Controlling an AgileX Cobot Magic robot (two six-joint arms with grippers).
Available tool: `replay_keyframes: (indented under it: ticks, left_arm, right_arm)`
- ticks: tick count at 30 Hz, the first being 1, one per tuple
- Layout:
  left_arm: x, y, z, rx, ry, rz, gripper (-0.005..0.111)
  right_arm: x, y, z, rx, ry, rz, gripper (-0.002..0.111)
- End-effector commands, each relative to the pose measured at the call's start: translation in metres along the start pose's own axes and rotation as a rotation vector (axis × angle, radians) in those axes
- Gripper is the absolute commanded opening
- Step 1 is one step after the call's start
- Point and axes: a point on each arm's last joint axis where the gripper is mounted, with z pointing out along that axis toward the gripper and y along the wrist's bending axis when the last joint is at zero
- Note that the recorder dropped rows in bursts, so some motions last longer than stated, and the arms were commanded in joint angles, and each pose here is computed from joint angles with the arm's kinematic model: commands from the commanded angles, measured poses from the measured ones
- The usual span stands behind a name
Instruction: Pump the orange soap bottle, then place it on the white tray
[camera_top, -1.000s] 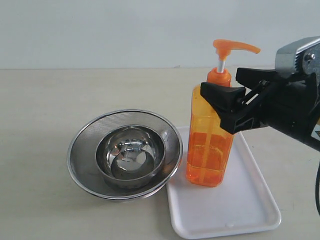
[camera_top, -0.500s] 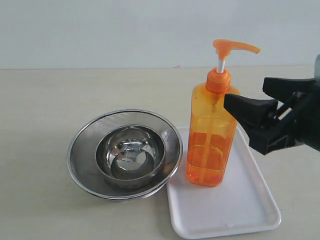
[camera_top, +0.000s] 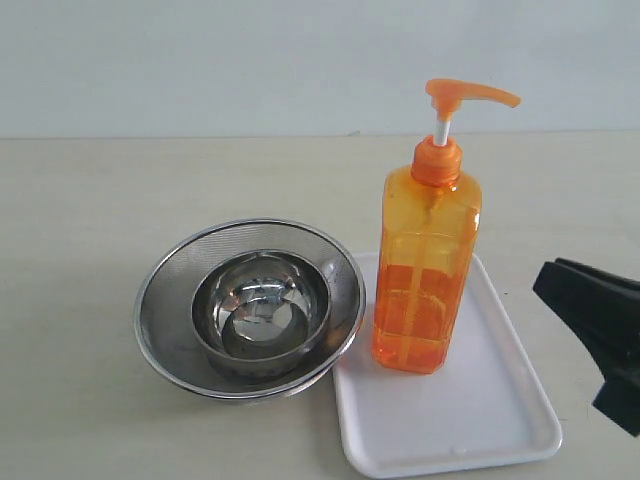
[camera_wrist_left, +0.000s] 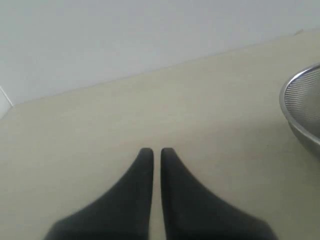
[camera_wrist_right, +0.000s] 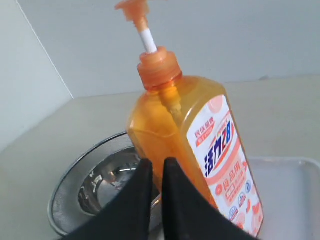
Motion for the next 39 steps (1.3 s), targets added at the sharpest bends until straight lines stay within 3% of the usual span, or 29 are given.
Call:
replay_keyframes:
  ticks: [1,18,23,31,39]
  left_arm:
    - [0.0,0.0,0.0,-0.003,-0.009,-0.016,0.005]
    - [0.0,0.0,0.0,-0.003,-0.009,-0.016,0.005]
    - [0.0,0.0,0.0,-0.003,-0.009,-0.016,0.005]
    - [0.0,0.0,0.0,-0.003,-0.009,-0.016,0.005]
    - [0.0,0.0,0.0,-0.003,-0.009,-0.016,0.005]
  right_arm:
    - [0.006,-0.002,-0.004,0.007,0.004,0.138,0.001]
    - [0.005,-0.001,-0.004,-0.002,-0.004,0.129,0.001]
    - [0.008,-0.002,-0.007,0.031,0.035,0.05,0.001]
    - [-0.001,-0.016,-0.042,0.274,-0.106,0.085,0.001]
    - [0.005,-0.032,-0.075,0.563,-0.225,0.222,0.001]
